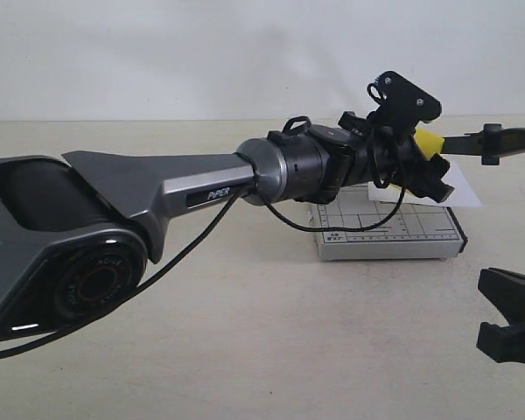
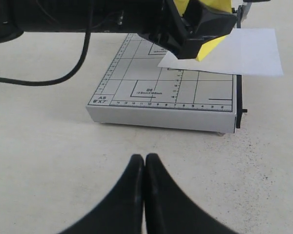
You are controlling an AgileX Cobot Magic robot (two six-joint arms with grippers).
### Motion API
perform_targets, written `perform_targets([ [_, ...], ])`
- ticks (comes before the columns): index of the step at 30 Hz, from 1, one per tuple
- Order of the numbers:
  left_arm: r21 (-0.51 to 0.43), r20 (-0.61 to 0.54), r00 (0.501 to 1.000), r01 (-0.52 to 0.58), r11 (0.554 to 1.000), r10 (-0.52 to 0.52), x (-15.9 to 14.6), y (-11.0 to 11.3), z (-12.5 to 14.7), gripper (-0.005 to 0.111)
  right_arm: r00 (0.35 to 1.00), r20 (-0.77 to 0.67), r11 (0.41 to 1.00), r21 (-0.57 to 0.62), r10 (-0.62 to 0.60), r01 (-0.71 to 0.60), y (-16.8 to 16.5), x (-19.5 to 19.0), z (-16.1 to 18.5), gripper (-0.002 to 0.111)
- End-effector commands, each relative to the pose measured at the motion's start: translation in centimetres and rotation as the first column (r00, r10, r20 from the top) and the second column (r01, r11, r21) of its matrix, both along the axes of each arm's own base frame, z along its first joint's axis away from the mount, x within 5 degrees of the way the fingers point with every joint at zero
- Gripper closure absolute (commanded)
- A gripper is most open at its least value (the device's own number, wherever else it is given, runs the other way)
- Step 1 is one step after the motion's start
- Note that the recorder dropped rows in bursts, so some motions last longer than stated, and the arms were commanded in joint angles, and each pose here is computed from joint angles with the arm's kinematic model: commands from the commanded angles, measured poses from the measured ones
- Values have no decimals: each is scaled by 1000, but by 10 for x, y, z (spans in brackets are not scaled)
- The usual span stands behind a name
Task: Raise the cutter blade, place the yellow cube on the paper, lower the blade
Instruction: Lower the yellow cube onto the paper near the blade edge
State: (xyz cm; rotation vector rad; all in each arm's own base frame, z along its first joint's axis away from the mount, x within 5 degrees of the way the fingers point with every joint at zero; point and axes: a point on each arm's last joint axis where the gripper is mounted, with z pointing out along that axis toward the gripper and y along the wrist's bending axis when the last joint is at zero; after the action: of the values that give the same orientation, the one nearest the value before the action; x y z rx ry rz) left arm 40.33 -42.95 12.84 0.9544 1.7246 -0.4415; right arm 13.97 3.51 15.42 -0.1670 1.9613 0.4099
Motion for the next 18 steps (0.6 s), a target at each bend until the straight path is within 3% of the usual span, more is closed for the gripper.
perform_targets([
  [1, 18, -7, 1000, -10, 1000, 10, 2, 1, -13, 102, 1000, 19, 1000, 4, 11, -11, 1, 1, 2, 109],
  [9, 36, 3, 998, -56, 998, 55, 6, 4, -17, 102, 1000, 21, 1000, 4, 13, -13, 1, 1, 2, 109],
  [11, 39, 7, 999, -54, 998, 53, 6, 4, -17, 98, 1000, 21, 1000, 4, 13, -13, 1, 1, 2, 109],
  [14, 64, 35, 999, -37, 997, 35, 5, 4, -17, 77, 1000, 21, 1000, 3, 15, -15, 1, 1, 2, 109],
  [18, 65, 37, 999, -38, 997, 36, 6, 4, -17, 34, 1000, 21, 1000, 3, 15, -15, 1, 1, 2, 109],
])
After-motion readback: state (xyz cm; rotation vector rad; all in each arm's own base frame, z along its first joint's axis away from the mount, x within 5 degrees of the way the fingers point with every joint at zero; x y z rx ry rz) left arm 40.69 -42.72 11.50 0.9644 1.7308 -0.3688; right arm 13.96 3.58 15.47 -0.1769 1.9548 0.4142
